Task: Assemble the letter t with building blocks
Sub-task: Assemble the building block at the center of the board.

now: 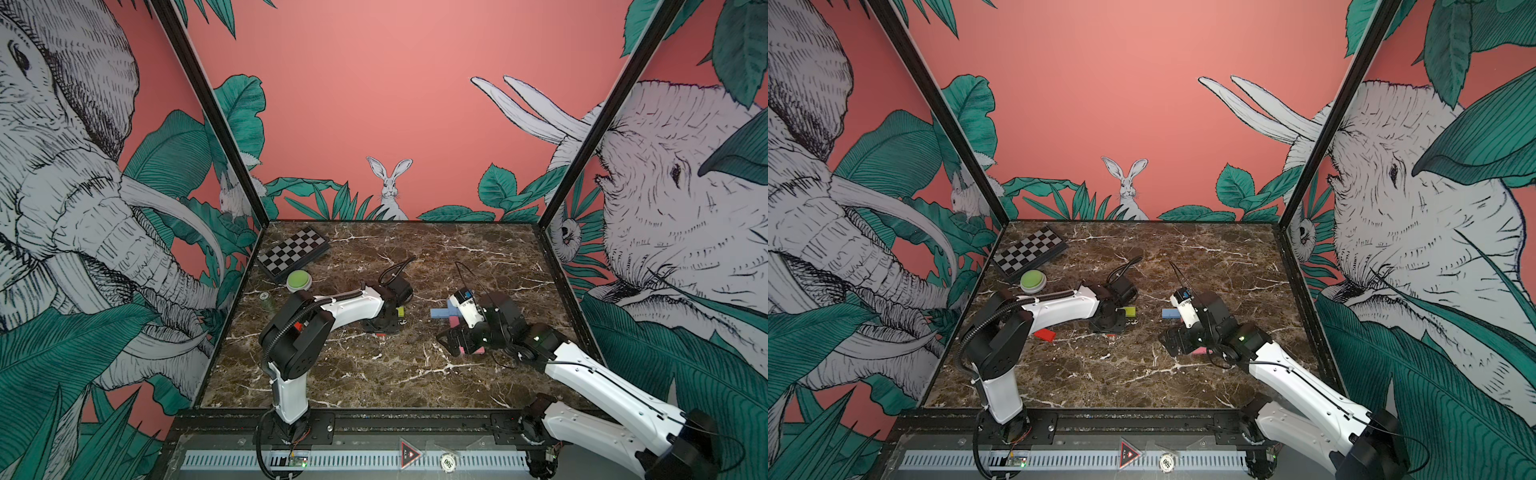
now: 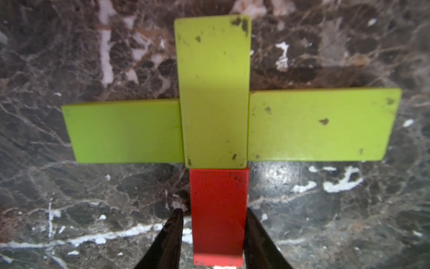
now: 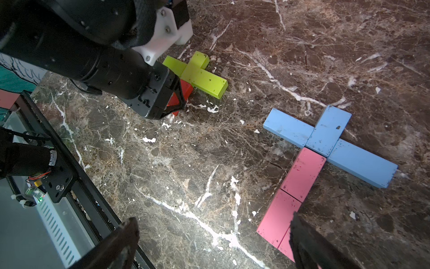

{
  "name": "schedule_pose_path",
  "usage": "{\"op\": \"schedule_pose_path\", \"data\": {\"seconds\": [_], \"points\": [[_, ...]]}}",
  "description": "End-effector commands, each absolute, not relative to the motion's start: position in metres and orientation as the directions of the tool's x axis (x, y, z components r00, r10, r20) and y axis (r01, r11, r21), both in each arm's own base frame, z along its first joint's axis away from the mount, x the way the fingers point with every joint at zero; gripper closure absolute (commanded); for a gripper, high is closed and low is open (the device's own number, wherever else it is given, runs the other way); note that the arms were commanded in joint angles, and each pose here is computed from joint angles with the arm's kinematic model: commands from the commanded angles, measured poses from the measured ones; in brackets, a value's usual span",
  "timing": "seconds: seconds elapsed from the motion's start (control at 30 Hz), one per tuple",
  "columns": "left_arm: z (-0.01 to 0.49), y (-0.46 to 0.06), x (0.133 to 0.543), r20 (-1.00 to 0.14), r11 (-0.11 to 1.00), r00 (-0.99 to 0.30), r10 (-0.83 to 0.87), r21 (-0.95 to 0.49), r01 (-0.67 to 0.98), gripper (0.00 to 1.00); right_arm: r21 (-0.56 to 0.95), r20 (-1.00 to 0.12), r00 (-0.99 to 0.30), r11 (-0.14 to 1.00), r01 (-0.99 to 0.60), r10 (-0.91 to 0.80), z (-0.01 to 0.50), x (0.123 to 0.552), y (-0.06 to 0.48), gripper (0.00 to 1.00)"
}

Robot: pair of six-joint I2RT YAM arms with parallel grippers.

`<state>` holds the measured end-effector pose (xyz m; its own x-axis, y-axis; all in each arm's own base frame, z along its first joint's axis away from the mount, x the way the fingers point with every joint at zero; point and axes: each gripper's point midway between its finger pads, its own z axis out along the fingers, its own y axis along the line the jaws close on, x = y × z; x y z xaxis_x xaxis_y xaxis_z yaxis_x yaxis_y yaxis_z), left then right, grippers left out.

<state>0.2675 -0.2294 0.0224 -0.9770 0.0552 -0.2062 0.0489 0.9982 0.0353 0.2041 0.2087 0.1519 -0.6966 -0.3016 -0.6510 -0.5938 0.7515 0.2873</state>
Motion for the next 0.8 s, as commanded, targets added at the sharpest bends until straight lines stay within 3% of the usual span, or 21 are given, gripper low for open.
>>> {"op": "schedule_pose_path", "data": {"seconds": [0.0,0.77], "points": [[0.035,-0.225,0.272,-0.232,0.998,-0.972,0.046,0.052,0.035,0.56,0.286,-0.643,-0.698,0.746,-0.601,-0.316,0.145,0.201,0.208,0.02],[0.059,-0.231,0.275,-0.279,0.997,-0.958,0.070,0.034,0.063,0.53,0.291,-0.633,-0.706,0.749,-0.596,-0.316,0.140,0.200,0.207,0.02]]}}
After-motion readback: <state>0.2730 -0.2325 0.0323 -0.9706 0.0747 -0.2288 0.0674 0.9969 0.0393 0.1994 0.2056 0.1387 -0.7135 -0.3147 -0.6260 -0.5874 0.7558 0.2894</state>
